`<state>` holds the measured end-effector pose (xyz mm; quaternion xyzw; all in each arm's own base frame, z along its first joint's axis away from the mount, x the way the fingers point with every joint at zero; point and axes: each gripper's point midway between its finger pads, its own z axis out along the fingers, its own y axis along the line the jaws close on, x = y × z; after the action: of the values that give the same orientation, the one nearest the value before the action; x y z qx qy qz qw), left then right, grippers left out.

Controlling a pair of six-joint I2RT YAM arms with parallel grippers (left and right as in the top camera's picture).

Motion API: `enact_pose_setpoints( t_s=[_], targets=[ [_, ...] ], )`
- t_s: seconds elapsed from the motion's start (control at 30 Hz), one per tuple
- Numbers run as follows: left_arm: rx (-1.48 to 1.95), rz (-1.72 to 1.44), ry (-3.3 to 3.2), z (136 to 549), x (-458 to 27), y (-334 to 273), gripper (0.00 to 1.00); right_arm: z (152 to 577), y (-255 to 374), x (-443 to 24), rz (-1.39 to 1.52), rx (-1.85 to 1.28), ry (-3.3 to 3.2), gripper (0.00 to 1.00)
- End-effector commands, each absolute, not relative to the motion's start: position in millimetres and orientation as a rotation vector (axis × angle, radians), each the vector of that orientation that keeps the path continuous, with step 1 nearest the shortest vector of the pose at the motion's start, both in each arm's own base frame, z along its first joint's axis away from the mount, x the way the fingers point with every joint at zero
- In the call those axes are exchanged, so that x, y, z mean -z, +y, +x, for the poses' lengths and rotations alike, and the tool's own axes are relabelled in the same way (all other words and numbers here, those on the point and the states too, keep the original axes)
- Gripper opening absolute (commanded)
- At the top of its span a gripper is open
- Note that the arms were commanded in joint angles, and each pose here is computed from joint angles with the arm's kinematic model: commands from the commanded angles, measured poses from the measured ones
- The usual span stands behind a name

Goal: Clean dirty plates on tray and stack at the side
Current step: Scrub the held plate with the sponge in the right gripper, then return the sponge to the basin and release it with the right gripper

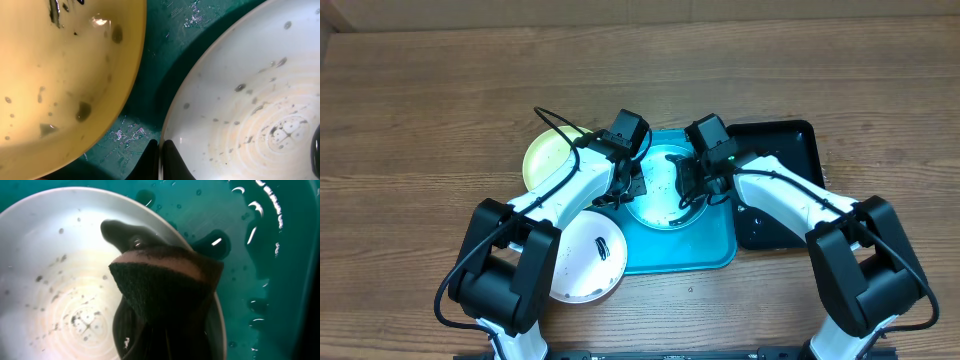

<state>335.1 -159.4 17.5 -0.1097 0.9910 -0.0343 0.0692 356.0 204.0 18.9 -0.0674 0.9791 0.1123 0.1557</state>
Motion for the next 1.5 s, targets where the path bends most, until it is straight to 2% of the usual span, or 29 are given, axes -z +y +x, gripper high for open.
enact_pose_setpoints(
  t_s=[0.0, 0.13, 0.4, 0.73, 0.87, 1.0, 1.23, 1.47],
  targets=[
    [0.082, -0.294, 3.020, 327.4, -6.5, -157.6, 0.04, 326.8, 216.1, -8.5, -0.200, -0.578, 2.913, 0.04],
    [0.082, -0.294, 3.020, 327.5, -6.5, -157.6, 0.04, 323.7, 235.4, -21.9, -0.222, -0.838, 2.885, 0.04],
    [0.082, -0.293, 3.018, 327.9, -6.5, -157.7, 0.04, 320.1, 268.1, -46.5, -0.321, -1.137, 2.776, 0.04],
    [0.080, -0.276, 3.022, 327.4, -6.5, -157.4, 0.04, 370.0, 236.1, -99.0, -0.223, -1.110, 2.703, 0.04],
    [0.080, -0.276, 3.022, 327.4, -6.5, -157.5, 0.04, 375.8, 204.2, -121.0, -0.228, -1.020, 2.723, 0.04],
    [0.080, -0.277, 3.022, 327.5, -6.5, -157.5, 0.04, 376.8, 154.9, -120.4, -0.110, -0.788, 2.812, 0.04],
    [0.084, -0.277, 3.018, 328.4, -6.6, -158.0, 0.04, 358.3, 68.3, -87.5, 0.108, -0.267, 2.990, 0.04],
    [0.084, -0.276, 3.020, 328.0, -6.6, -158.0, 0.04, 352.5, 49.9, -49.7, 0.123, -0.113, 2.980, 0.04]
  ],
)
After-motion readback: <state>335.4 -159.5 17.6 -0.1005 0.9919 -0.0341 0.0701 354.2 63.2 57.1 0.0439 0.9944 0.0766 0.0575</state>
